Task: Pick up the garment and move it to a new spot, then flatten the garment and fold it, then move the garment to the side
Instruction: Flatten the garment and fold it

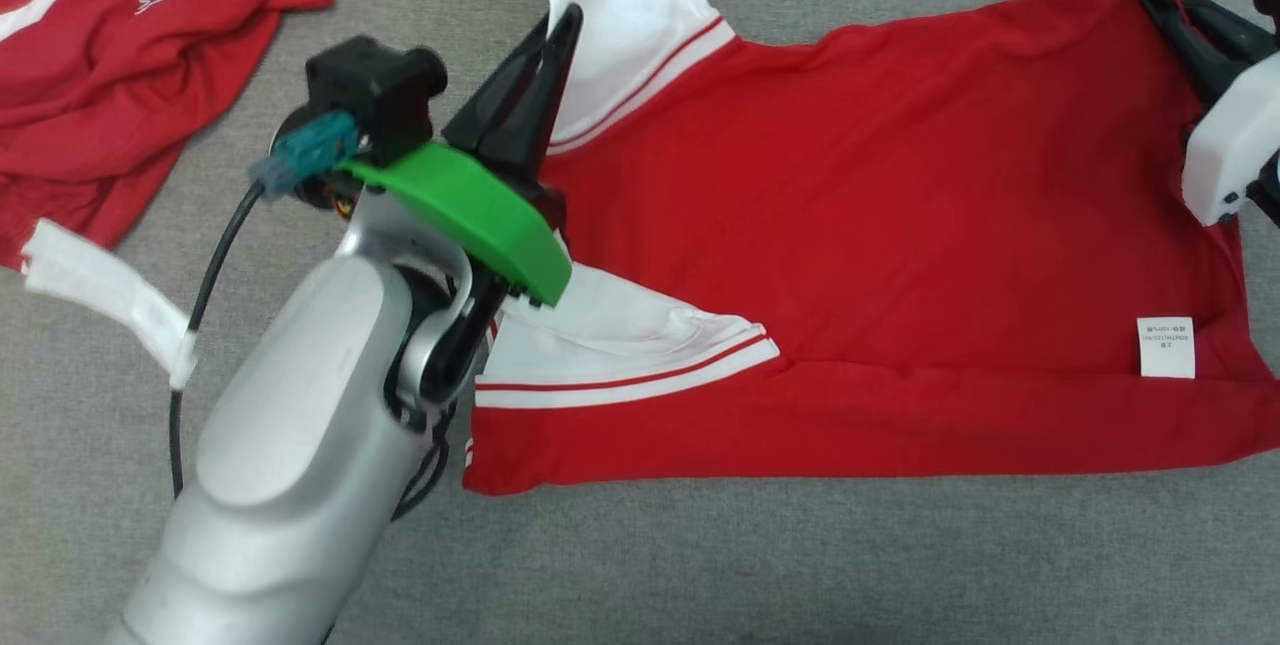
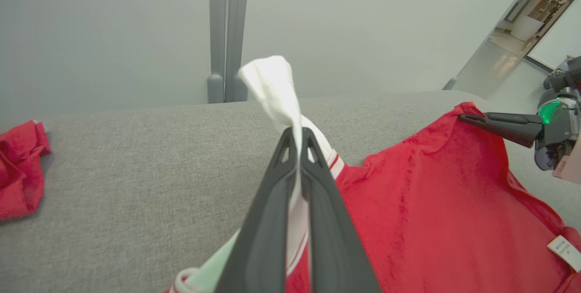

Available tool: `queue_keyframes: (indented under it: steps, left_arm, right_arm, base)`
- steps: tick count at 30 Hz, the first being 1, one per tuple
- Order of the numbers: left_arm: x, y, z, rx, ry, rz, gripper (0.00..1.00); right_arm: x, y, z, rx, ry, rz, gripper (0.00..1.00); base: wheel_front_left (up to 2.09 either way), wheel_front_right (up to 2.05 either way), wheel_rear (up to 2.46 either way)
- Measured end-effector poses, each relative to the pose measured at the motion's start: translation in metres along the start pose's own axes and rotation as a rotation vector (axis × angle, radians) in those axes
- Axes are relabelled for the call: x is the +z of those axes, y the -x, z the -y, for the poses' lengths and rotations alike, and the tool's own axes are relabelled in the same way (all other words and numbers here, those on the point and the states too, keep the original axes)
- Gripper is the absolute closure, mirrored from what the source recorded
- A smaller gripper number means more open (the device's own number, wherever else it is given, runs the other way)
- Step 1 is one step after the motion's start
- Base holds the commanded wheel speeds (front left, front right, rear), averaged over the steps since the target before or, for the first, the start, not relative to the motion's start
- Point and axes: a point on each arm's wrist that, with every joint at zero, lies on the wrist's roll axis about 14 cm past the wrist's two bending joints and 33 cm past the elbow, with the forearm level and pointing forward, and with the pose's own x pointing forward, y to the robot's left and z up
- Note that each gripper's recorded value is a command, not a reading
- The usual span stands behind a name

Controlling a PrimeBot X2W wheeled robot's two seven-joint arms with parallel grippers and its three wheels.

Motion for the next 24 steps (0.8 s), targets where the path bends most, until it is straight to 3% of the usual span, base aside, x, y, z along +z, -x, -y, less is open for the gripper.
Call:
queue_keyframes:
  steps: [6,14,24]
  left_arm:
    - [0.002,0.052,0.031,-0.04,0.093,-0.018,1.0]
    - [-0.007,0.099,0.027,0.053,0.188,-0.041,1.0]
    - [-0.05,0.112,0.053,0.042,0.295,-0.135,1.0]
  right_arm:
    - [0.003,0.012,-0.005,0.032,0.055,0.062,1.0]
    - [0.021,0.037,-0.014,0.066,0.088,0.135,1.0]
    - [0.006,0.082,-0.048,0.143,0.113,0.117,1.0]
  base:
    - [0.0,0.0,0.0]
    - [0.0,0.0,0.0]
    - [0.0,0.0,0.0]
